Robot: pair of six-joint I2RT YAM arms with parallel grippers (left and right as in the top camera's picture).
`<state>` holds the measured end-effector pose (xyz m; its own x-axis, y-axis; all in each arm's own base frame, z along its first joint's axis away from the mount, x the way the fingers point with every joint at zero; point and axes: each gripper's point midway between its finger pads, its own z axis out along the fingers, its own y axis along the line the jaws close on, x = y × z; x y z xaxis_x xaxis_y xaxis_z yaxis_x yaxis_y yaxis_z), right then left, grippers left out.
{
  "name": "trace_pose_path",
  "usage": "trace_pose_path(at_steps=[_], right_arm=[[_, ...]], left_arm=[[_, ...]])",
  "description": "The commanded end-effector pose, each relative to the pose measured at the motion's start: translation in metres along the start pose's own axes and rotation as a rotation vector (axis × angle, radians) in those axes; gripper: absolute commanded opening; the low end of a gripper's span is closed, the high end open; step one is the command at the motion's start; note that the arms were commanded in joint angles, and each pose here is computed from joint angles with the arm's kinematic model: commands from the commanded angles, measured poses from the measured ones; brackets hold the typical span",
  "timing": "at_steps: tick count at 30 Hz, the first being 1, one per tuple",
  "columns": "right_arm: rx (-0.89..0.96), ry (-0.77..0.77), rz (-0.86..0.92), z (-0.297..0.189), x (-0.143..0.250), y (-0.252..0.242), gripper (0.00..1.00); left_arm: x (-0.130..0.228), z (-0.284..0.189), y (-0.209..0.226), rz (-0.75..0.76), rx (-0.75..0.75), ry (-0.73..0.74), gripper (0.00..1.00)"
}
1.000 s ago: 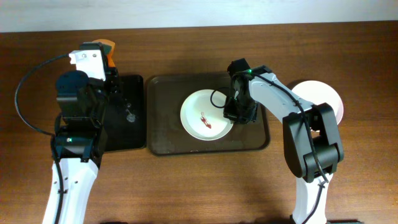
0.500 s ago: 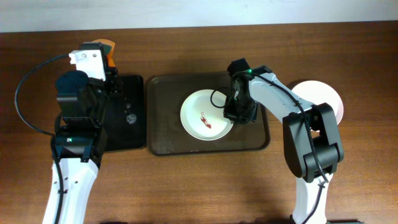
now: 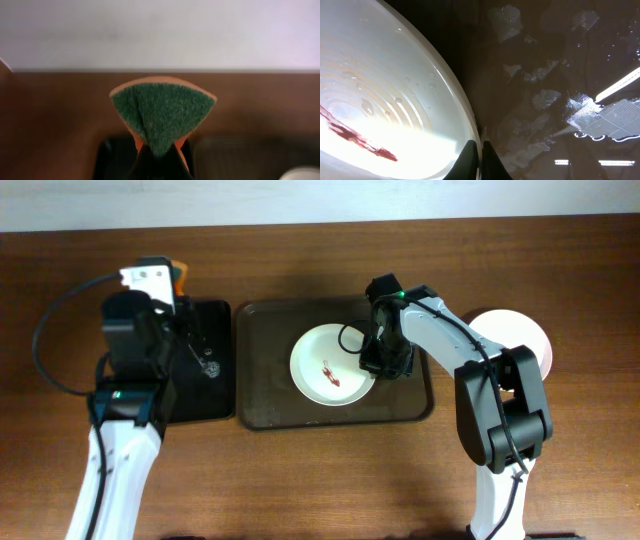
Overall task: Clean dirty plates on tray and stack at the side
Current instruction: 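Grasp the green sponge with the left gripper and lift it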
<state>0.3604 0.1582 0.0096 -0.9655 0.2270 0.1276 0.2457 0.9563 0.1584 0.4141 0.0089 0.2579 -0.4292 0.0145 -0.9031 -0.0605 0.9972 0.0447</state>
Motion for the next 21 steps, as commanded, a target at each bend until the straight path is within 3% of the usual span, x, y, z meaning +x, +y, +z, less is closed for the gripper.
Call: trace_pose_path(at_steps=[1, 9, 12, 21], right_arm=[[0.029, 0.014, -0.013, 0.007, 0.004, -0.004, 0.04], [0.030, 0.014, -0.013, 0.007, 0.004, -0.004, 0.04], [0.029, 0.014, -0.013, 0.007, 0.004, -0.004, 0.04], [0.029, 0.014, -0.013, 0.007, 0.004, -0.003, 0.04]], left_arm=[[0.055, 0.029, -0.001, 0.035, -0.010, 0.194, 0.00], [0.191, 0.064, -0.005, 0.077, -0.002, 0.643, 0.00], [0.205, 0.063, -0.005, 0.082, -0.002, 0.695, 0.00], [0.197, 0.057, -0.006, 0.081, 0.007, 0.712, 0.00]])
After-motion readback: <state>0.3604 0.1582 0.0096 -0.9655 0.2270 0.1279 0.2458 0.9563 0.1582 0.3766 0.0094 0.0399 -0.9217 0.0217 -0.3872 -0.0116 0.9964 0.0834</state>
